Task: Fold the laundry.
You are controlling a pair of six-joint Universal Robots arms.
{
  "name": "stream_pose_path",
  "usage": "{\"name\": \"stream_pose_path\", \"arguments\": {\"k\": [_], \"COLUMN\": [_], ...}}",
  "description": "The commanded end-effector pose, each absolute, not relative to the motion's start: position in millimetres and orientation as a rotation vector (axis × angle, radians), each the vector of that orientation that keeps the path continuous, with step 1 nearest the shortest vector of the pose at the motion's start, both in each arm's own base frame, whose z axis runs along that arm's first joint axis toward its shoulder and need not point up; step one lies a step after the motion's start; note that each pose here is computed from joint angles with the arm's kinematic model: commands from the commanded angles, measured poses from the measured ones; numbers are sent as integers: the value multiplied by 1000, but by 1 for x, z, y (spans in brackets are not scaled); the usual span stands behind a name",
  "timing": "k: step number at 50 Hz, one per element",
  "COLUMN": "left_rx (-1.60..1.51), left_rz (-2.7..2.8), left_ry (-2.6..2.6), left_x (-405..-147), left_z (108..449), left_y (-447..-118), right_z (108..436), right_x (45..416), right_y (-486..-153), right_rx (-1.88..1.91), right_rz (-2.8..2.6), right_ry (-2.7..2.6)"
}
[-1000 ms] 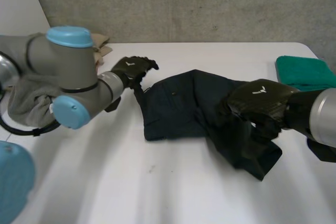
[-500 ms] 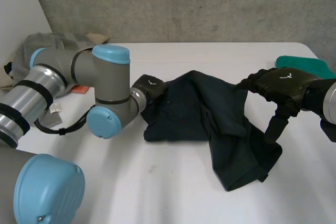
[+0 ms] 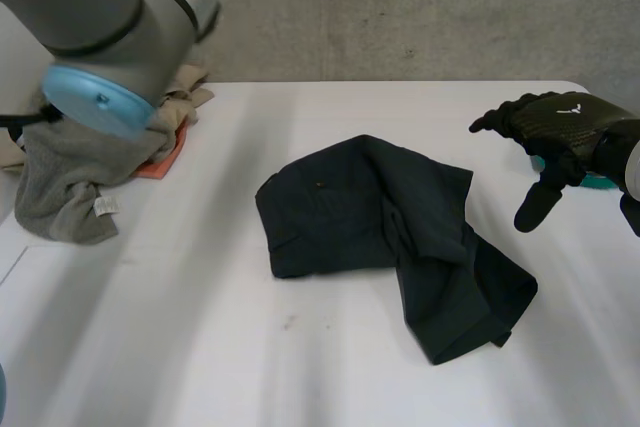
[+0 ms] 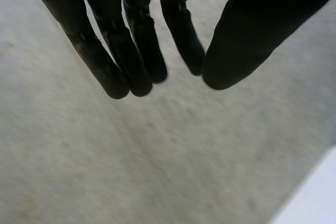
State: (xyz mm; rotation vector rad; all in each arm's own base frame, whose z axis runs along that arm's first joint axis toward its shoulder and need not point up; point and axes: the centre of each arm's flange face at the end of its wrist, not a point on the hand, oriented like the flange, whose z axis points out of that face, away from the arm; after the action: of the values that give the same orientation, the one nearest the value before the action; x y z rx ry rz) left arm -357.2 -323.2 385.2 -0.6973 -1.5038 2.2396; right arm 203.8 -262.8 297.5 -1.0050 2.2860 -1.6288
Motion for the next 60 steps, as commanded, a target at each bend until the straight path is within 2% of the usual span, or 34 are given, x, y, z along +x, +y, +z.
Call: {"name": "stream_pose_path", "arguments": {"k": [1, 3, 8, 14, 22, 33, 37, 41, 42, 45, 46, 49, 51, 54, 56, 59, 60], "left_rx": [-949, -1054, -1213, -1262, -1315, -1339, -1287, -1139, -1052, -914, -846, -787, -771, -770, -780, -872, -941], "left_rz": [1919, 1819, 1696, 1603, 1569, 1622, 1732, 1946, 2065, 2251, 2354, 2463, 2495, 2476, 2443, 2313, 2225], "left_ry": [-1904, -2025, -2138, -2191, -2155, -2204, -2213, -2233, -2214, -2131, -2032, -1831, -1623, -1424, -1362, -1334, -1364], "left_x": [-369, -365, -359, -354, -366, -371, -370, -356, -346, -331, -325, -325, -336, -356, -369, -400, -415], "left_z": [262, 223, 182, 167, 145, 132, 147, 190, 219, 269, 301, 346, 378, 400, 399, 372, 347], "left_y": [-326, -326, -317, -303, -290, -301, -312, -336, -348, -362, -365, -358, -341, -315, -305, -285, -275], "right_z": [290, 288, 283, 278, 271, 267, 267, 270, 272, 275, 276, 278, 279, 282, 284, 286, 287], "right_x": [199, 197, 197, 200, 205, 208, 208, 206, 206, 205, 205, 204, 203, 201, 199, 193, 190], "right_y": [-268, -271, -273, -271, -268, -264, -265, -266, -267, -267, -268, -269, -271, -274, -276, -280, -283], "right_rx": [-1008, -1013, -1031, -1049, -1084, -1108, -1111, -1109, -1108, -1105, -1098, -1093, -1088, -1061, -1037, -991, -976], "right_rz": [-1622, -1623, -1610, -1586, -1569, -1562, -1572, -1600, -1611, -1629, -1638, -1656, -1665, -1684, -1694, -1716, -1730], "right_ry": [2318, 2323, 2332, 2334, 2326, 2316, 2314, 2316, 2314, 2309, 2306, 2303, 2304, 2318, 2330, 2357, 2371]}}
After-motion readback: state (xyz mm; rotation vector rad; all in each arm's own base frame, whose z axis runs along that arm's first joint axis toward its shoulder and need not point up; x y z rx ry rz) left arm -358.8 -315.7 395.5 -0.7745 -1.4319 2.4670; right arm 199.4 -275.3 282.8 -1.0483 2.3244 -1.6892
